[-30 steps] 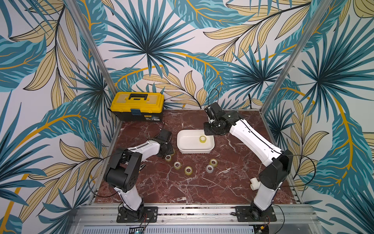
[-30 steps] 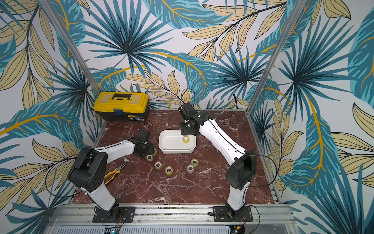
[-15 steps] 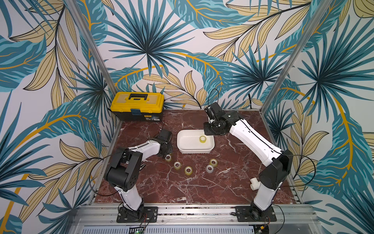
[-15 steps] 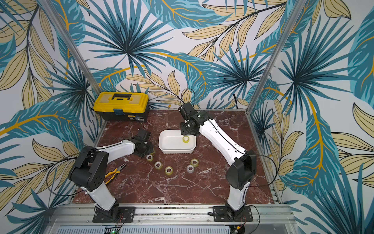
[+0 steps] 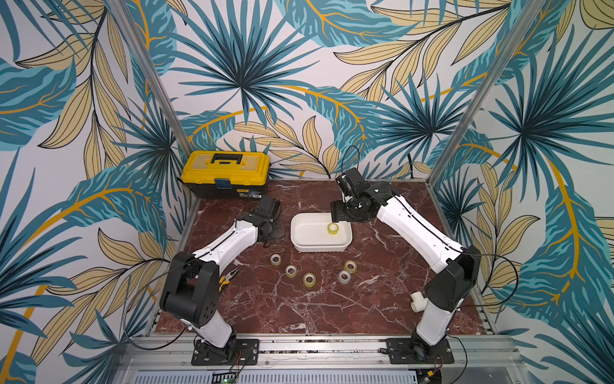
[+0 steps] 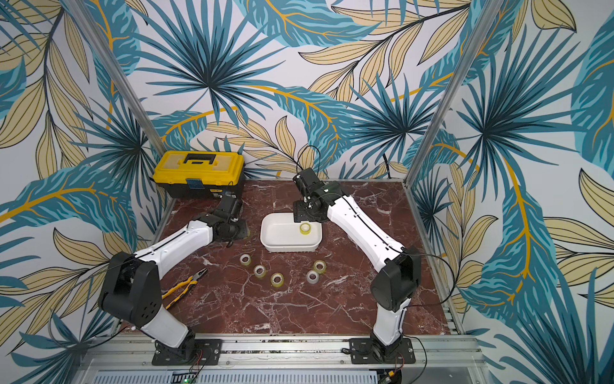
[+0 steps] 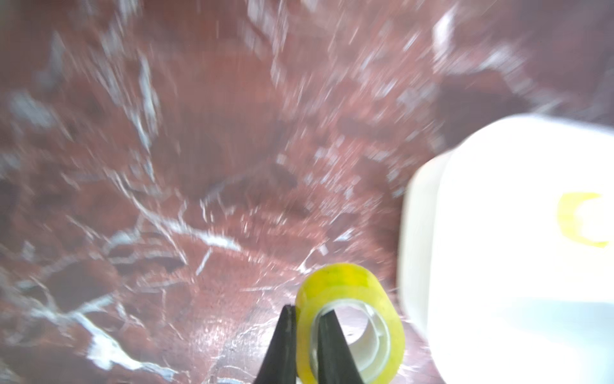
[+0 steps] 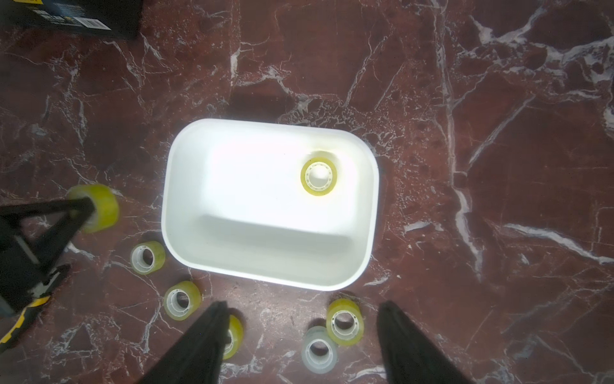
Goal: Put the transparent tape into the storage box
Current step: Pick up the tape at the center of the board, then place the tape in the storage box.
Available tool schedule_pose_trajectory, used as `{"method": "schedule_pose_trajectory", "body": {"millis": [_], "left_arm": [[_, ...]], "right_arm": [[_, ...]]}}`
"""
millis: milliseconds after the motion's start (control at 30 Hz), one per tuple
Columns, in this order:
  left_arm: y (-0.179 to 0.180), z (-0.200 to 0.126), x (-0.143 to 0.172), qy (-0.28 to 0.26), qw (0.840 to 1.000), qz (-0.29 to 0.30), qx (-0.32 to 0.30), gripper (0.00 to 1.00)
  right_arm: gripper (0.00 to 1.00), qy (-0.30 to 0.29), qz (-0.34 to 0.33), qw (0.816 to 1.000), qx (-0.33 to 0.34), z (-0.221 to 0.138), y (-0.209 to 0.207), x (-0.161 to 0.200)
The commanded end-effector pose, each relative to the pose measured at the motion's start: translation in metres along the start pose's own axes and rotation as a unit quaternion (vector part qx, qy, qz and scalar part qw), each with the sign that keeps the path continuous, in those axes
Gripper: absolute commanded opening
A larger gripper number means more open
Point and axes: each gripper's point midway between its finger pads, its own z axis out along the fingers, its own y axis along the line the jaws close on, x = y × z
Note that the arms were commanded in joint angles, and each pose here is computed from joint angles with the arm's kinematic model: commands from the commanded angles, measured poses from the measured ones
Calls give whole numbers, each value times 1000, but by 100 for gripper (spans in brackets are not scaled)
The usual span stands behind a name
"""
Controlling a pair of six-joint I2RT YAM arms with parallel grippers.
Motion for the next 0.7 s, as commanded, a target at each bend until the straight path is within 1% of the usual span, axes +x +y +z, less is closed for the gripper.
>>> {"method": "schedule_pose_trajectory", "body": {"millis": [0, 33, 67, 167, 267, 333, 500, 667], "left_arm": [[-31, -30, -19, -6, 998, 59, 28, 0], [-44, -32, -21, -5, 997, 73, 35, 0], [-60, -34, -20, 4, 995, 86, 56, 0], [-104, -27, -14, 24, 988, 127, 84, 0], [-132, -4, -1, 51, 983, 154, 90, 0], [-142, 17, 7, 67, 981, 157, 94, 0], [-144, 58, 23, 94, 980, 159, 77, 0], [-148, 84, 26, 100, 980, 157, 72, 0]], "right_arm": [[93, 12, -7, 1000, 22, 6, -7, 7], [99, 12, -7, 1000, 27, 7, -9, 7], [100, 12, -5, 999, 30, 7, -11, 6], [100, 10, 3, 999, 40, 7, -21, 4], [100, 8, 13, 999, 44, 4, -28, 2], [100, 6, 15, 999, 47, 1, -31, 1], [100, 12, 19, 998, 54, 0, -41, 9], [100, 26, 23, 998, 61, 5, -49, 20]]}}
